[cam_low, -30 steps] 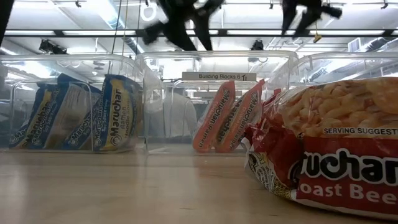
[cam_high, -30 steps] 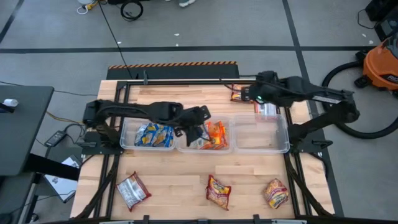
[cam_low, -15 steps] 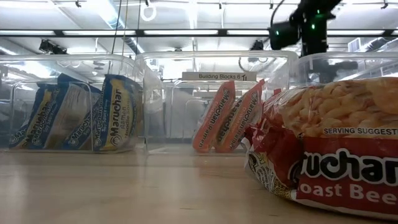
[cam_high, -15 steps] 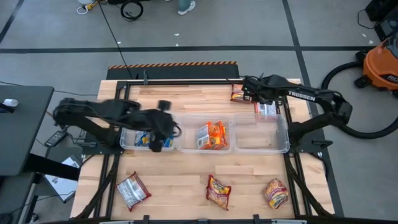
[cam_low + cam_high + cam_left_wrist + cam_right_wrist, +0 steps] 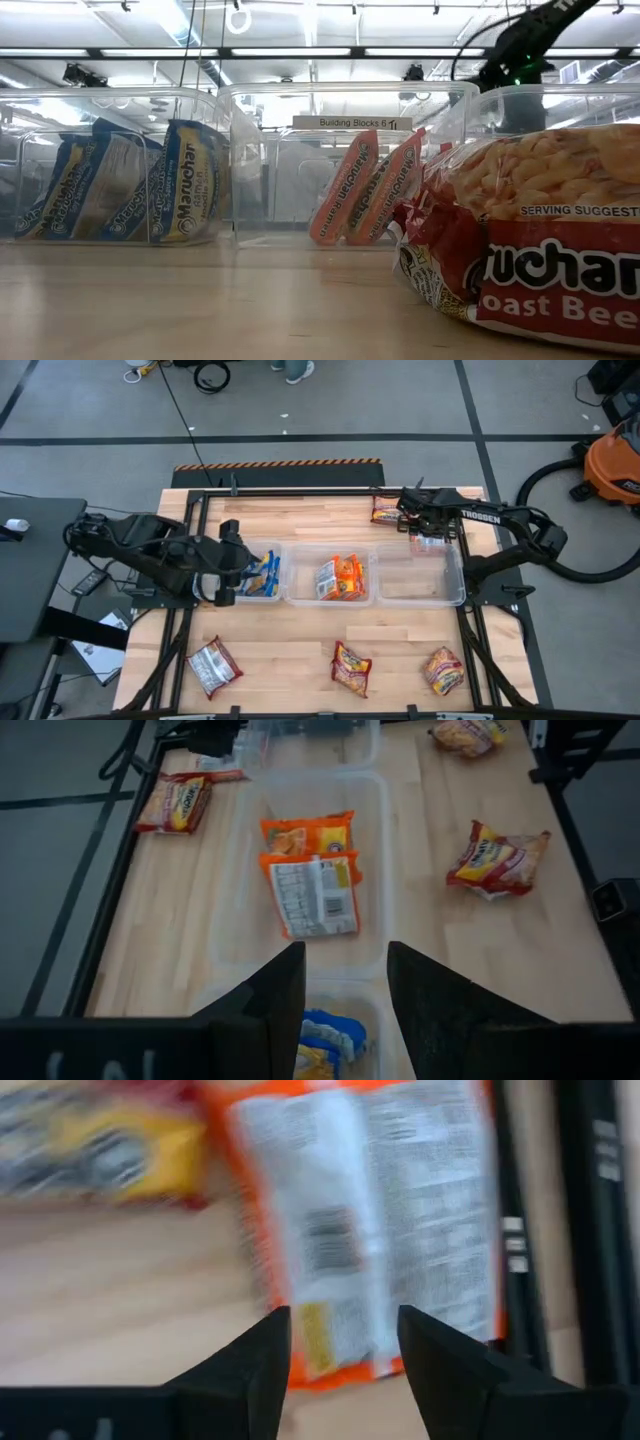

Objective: Sort Maruchan noodles
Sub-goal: Put the orange noodle pack into the middle transparent bin

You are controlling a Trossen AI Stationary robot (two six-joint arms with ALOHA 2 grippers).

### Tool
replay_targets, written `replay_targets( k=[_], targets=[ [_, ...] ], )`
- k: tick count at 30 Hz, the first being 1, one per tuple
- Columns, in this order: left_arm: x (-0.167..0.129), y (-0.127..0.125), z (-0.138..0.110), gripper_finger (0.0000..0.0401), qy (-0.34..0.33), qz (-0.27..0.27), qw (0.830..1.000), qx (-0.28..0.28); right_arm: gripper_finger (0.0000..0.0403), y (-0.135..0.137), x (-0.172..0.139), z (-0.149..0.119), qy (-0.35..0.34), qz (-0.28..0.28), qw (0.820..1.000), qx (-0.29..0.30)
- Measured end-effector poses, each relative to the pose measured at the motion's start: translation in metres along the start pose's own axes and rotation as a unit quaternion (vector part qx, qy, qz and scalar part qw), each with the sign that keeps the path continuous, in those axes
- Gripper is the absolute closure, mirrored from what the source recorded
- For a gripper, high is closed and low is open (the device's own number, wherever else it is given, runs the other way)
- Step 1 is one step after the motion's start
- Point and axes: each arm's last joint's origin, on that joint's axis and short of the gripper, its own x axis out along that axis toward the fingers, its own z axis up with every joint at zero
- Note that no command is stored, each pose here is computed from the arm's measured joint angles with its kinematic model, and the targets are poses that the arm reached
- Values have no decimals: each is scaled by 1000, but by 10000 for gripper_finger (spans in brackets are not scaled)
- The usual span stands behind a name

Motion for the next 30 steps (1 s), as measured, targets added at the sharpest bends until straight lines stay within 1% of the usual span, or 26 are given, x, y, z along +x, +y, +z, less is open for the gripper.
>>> replay_targets(
  k=[2,4,10,12,15,17,19,22,23,24,26,28,30],
  targets=[
    [-1,-2,0,253,-1,-4,1000,-3,208,-5,6,1,-6,-16,999,42],
    [-1,-4,0,253,-1,-8,1000,-6,207,-7,11,3,-10,-15,997,72],
    [-2,-5,-1,253,-3,-3,1000,-12,215,-11,26,10,-4,15,993,114],
    [-2,-5,-1,253,-4,0,1000,-17,217,-11,28,12,-3,29,993,116],
    [-2,-5,0,253,-5,6,1000,-17,217,-4,28,18,-26,71,992,104],
    [-2,-4,0,253,-7,15,1000,-17,217,-1,27,23,-40,94,989,111],
    [-1,-2,0,253,-8,27,999,-16,217,3,26,32,-59,131,983,113],
    [-1,0,0,253,-9,34,999,-17,217,11,22,43,-82,203,972,82],
    [-1,0,0,253,-9,36,999,-19,217,13,20,45,-84,215,970,73],
    [-1,0,0,253,-9,36,999,-20,217,14,17,46,-84,215,971,68],
    [-1,0,0,253,-9,34,999,-24,219,11,13,45,-68,189,978,57],
    [-1,-1,0,253,-10,32,999,-28,221,6,11,40,-41,134,989,41],
    [-1,-2,1,253,-15,30,999,-30,222,2,10,33,-11,80,997,21]
  ],
)
